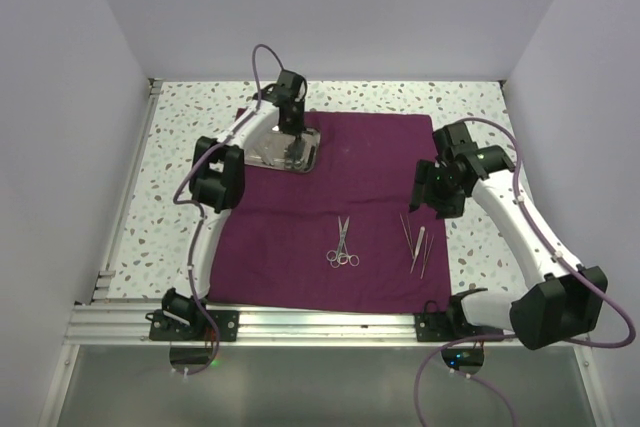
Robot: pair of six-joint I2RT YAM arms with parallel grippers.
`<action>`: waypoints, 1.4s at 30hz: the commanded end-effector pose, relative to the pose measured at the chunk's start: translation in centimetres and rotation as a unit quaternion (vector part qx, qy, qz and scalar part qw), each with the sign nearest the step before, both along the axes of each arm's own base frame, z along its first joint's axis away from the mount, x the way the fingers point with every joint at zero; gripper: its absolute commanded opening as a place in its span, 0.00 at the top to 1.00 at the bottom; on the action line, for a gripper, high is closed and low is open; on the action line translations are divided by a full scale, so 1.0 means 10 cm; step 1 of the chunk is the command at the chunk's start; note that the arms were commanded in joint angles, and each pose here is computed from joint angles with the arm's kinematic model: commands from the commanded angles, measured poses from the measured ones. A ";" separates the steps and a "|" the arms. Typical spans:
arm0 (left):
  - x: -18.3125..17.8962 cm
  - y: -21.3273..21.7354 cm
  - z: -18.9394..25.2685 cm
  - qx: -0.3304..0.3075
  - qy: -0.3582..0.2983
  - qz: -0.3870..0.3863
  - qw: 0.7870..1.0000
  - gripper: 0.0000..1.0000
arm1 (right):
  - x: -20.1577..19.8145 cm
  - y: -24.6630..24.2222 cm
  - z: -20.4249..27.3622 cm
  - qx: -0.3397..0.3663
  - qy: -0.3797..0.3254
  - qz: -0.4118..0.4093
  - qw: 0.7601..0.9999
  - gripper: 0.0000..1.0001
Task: Open and lay out the surgical kit
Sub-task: Pick up the medical item from the container, then place the medical item in the surgical kit.
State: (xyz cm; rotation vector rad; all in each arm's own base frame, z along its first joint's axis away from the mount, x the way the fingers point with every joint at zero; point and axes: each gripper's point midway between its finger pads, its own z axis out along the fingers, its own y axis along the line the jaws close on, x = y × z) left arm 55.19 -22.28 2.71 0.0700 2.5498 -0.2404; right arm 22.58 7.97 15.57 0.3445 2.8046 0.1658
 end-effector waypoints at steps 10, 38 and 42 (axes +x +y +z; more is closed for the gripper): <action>-0.28 -0.06 0.61 -0.093 0.025 0.001 0.995 1.00 | -0.11 0.04 0.17 0.030 -0.039 0.016 0.999 0.34; -2.52 -1.12 0.73 -0.134 0.065 -0.012 0.989 1.00 | -0.36 0.11 0.32 0.067 -0.042 0.022 0.997 0.34; -2.62 -1.22 0.68 -0.124 0.064 -0.008 0.990 1.00 | -0.47 0.11 0.23 0.068 -0.029 0.028 0.997 0.34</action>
